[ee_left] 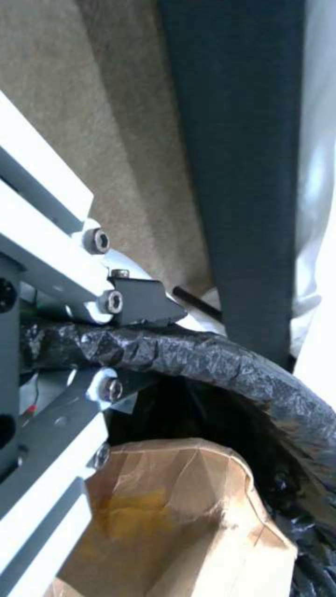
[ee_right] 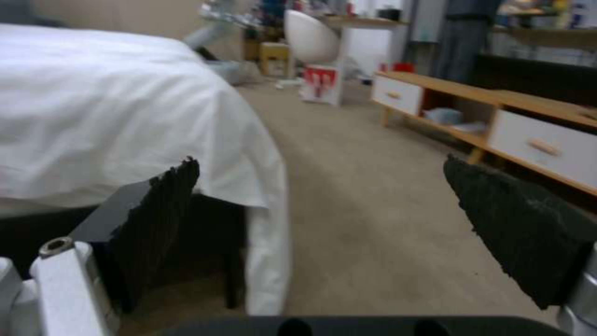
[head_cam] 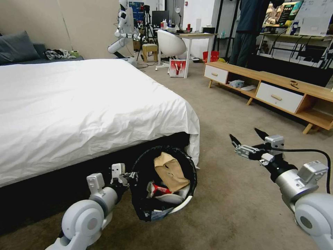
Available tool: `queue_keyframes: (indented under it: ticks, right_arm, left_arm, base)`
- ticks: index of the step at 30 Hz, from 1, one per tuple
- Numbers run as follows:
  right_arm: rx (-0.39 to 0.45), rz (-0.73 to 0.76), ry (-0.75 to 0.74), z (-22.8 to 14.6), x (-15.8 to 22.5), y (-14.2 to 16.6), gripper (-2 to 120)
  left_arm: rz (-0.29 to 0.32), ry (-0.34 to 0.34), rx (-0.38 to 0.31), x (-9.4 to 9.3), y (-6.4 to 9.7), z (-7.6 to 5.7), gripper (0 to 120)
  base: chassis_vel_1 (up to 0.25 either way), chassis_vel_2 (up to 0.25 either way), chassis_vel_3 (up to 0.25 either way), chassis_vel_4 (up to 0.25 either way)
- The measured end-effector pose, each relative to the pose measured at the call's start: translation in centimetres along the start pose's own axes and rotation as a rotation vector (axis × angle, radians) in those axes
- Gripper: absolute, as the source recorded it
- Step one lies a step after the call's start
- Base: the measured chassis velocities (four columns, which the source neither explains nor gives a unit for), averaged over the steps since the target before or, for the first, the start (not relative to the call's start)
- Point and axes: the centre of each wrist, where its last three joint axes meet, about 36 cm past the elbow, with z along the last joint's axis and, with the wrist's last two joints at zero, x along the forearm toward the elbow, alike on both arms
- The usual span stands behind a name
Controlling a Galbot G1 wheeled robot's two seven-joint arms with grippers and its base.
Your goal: Pick up the trash bin and place the garbage on the floor into it.
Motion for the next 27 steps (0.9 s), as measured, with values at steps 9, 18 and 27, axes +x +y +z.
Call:
queue_keyframes:
  ticks: [9, 18, 27]
  right_arm:
    - [0.018, 0.067, 0.023, 1.8, -0.2, -0.4, 100]
    - [0.016, 0.064, 0.027, 2.3, -0.4, -0.2, 100]
    - [0.017, 0.06, 0.023, 2.7, -0.8, -0.3, 100]
  left_arm:
    - [0.003, -0.034, -0.005, 1.4, -0.8, -0.5, 2]
    - [-0.004, -0.036, -0.015, 1.7, -1.2, -0.5, 2]
    - [-0.009, -0.047, -0.016, 2.1, -1.4, -0.6, 2]
  base:
    - [0.0, 0.0, 0.0, 0.0]
    - [0.0, 0.0, 0.0, 0.0]
    - [-0.008, -0.01, -0.01, -0.012]
